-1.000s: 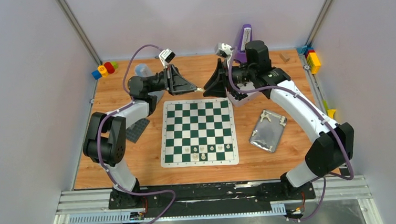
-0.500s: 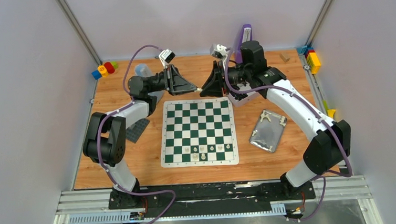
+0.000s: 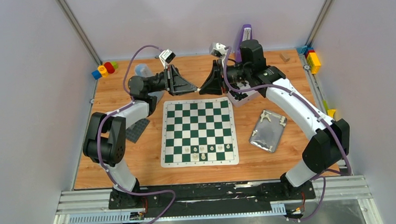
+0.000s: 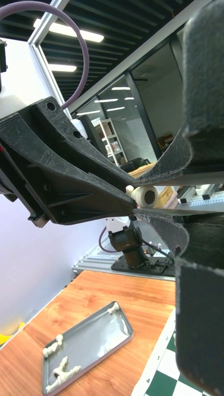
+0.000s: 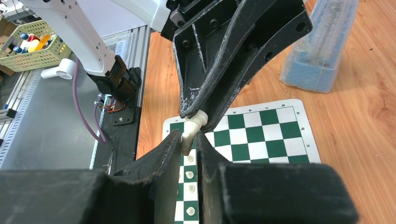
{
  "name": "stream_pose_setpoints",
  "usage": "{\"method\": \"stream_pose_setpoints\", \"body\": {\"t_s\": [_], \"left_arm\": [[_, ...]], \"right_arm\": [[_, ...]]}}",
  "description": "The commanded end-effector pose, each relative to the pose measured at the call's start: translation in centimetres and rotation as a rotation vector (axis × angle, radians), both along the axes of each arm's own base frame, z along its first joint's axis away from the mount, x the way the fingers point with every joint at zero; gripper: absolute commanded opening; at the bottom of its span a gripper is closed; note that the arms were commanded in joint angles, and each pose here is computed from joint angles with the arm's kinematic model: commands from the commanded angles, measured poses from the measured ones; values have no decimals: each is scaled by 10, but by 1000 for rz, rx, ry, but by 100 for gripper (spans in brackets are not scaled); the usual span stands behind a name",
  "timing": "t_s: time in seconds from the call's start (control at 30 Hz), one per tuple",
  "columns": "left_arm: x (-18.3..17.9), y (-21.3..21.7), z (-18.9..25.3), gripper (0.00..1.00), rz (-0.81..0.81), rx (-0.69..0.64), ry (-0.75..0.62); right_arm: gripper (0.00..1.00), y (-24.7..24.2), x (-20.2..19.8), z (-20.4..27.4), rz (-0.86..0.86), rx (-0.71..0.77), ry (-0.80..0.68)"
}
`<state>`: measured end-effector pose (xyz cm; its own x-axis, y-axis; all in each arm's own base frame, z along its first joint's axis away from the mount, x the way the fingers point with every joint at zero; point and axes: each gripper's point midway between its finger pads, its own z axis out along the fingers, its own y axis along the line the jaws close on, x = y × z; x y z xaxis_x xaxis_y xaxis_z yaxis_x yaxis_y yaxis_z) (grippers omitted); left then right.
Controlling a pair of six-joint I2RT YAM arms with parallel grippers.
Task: Set up the chess pieces on the board
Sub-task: Place the chess piece on the chessboard.
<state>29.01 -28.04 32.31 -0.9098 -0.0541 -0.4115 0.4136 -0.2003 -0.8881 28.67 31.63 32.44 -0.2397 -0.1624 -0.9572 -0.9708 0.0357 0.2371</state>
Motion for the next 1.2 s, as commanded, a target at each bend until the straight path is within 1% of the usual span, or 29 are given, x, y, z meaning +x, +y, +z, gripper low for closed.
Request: {"method": "stream_pose_setpoints", "body": {"t_s": [0.0,0.23,0.33,0.37,0.4,0.43,0.47,0.53,0.57,0.6,0.8,0.83,0.87,0.97,1.0,1.03,1.1,1.13,1.17], "left_arm": [[-9,0,9,0,1,-15,-73],[-8,-1,5,0,3,-6,-68],[-8,-1,4,6,3,-2,-70],[-8,-1,4,11,2,-1,-75],[-8,-1,5,14,1,0,-76],[-8,-1,4,19,2,1,-81],[-8,-1,4,22,0,4,-82],[-8,-1,4,32,3,9,-86],[-7,-2,3,34,4,12,-87],[-7,-2,3,39,5,14,-93],[-2,1,3,55,18,18,-113],[-1,3,3,57,21,20,-119],[2,5,3,58,32,20,-133],[5,12,3,60,56,37,-157],[9,16,0,60,77,45,-195],[8,19,0,60,81,62,-177],[11,26,-3,61,108,93,-194],[16,30,-13,62,126,130,-177],[15,33,-8,63,139,144,-199]], "right_arm": [[15,5,-2,18,28,30,-54],[0,4,-5,19,36,31,-59],[0,3,-6,18,36,30,-60],[0,2,-7,17,38,29,-60],[0,2,-8,17,37,28,-62],[0,1,-10,17,39,29,-68],[0,0,-11,17,39,28,-73],[0,-3,-15,16,38,26,-74],[0,-3,-17,16,41,26,-75],[0,-5,-20,16,44,26,-78],[0,-13,-32,9,46,11,-91],[0,-15,-33,5,42,2,-91],[0,-17,-35,0,36,-11,-94],[0,-27,-38,-23,2,-76,-106],[0,-30,-39,-32,-9,-103,-105],[0,-34,-40,-43,-19,-135,-106],[0,-39,-46,-67,-30,-215,-111],[0,-42,-47,-82,-49,-277,-124],[0,-44,-50,-95,-54,-329,-141]]}}
